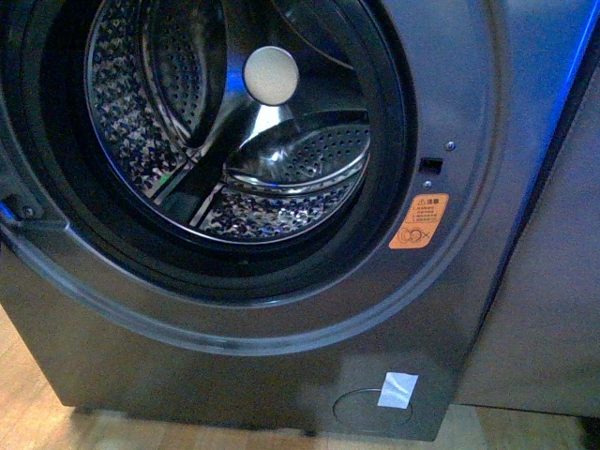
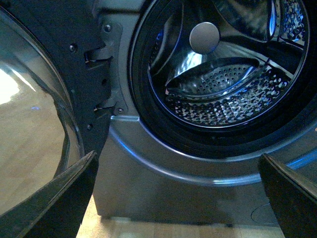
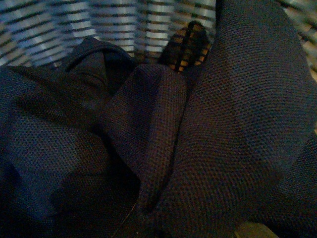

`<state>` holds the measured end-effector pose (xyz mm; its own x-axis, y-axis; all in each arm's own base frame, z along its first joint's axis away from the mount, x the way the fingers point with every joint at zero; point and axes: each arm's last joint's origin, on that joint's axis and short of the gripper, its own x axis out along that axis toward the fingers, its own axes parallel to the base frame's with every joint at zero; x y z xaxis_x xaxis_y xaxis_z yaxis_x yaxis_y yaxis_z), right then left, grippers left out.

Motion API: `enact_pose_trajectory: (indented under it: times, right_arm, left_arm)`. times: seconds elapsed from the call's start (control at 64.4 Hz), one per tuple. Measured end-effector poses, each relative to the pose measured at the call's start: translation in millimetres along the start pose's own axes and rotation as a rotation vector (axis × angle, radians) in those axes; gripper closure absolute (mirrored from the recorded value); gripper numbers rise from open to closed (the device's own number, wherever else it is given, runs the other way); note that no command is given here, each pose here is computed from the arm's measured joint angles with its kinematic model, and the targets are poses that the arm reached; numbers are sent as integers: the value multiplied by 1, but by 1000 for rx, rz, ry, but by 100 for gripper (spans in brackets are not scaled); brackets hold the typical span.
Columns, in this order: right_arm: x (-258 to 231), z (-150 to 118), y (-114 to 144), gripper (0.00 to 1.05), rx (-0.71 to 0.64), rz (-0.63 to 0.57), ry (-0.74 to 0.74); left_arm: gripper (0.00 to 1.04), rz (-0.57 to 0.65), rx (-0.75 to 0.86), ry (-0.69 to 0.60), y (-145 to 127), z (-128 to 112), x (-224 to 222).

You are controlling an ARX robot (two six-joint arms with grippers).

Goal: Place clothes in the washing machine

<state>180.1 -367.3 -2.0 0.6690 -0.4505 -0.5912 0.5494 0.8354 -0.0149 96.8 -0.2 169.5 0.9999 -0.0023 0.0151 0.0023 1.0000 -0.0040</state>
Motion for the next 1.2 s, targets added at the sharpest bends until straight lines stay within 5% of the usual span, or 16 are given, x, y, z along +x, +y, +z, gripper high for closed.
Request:
enact_pose_trajectory:
  times: [0.217, 0.575, 0.854, 1.196]
  right_arm:
    - [-74, 75, -13, 90, 18, 15, -218]
    - [-227, 250, 1, 90, -77, 92, -698]
    - [-338, 368, 85, 90, -158, 329, -987]
    - [-442, 425, 229, 90, -153, 703, -1101]
  left_arm:
    - [7, 0, 0, 0, 0, 0, 0]
    - [7, 0, 0, 0, 0, 0, 0]
    - [7, 0, 0, 0, 0, 0, 0]
    - [7, 0, 0, 0, 0, 0, 0]
